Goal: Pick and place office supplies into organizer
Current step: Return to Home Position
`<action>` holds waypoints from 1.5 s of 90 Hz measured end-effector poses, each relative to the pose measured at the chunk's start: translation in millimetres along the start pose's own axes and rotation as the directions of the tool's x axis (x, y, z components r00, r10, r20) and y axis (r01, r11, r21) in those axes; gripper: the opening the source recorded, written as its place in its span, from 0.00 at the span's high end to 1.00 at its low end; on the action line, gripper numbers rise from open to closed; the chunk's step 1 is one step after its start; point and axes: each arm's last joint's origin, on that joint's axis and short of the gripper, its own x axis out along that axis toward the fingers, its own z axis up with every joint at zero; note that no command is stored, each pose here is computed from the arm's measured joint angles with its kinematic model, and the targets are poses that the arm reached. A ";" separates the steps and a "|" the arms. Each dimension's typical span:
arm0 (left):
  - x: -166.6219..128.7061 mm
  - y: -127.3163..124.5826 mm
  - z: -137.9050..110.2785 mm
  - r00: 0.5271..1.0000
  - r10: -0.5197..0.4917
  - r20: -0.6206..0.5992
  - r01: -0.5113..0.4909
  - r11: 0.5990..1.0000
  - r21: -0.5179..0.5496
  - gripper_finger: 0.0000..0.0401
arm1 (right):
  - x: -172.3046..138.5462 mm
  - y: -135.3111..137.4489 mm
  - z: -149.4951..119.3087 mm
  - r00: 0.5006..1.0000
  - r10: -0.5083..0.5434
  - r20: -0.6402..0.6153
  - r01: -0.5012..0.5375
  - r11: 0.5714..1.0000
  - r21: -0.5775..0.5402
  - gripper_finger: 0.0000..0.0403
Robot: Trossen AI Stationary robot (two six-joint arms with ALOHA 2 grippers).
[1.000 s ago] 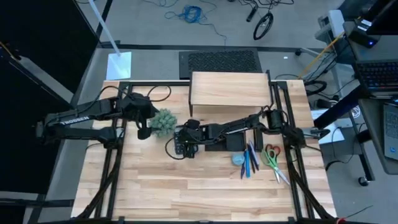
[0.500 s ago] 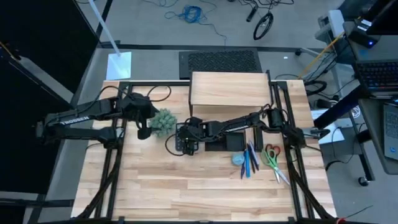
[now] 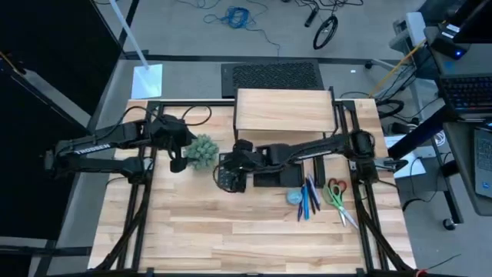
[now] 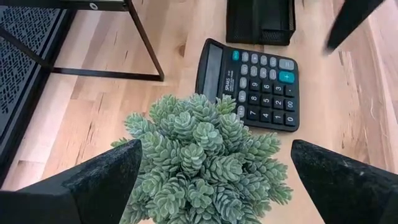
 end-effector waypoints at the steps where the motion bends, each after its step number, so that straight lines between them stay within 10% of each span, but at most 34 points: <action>1: 0.0 0.0 0.0 1.000 0.000 0.000 0.000 1.000 0.000 0.00 | -4.5 -0.5 1.1 1.000 0.001 0.002 -0.001 1.000 -0.002 0.27; 44: 0.0 0.4 1.0 1.000 0.008 0.009 -0.008 1.000 0.002 0.00 | -169.2 -38.2 20.4 0.980 -0.010 0.198 0.016 0.999 -0.028 0.27; 83: -0.2 2.7 4.1 0.997 0.070 0.033 -0.069 0.997 -0.023 0.00 | -179.7 -59.7 10.5 0.992 -0.054 0.117 0.053 0.999 0.007 0.31; 135: 4.7 3.0 2.9 0.998 0.062 0.021 -0.061 0.997 -0.042 0.00 | -214.9 -65.8 -20.0 0.985 -0.075 0.158 0.074 0.997 0.011 0.78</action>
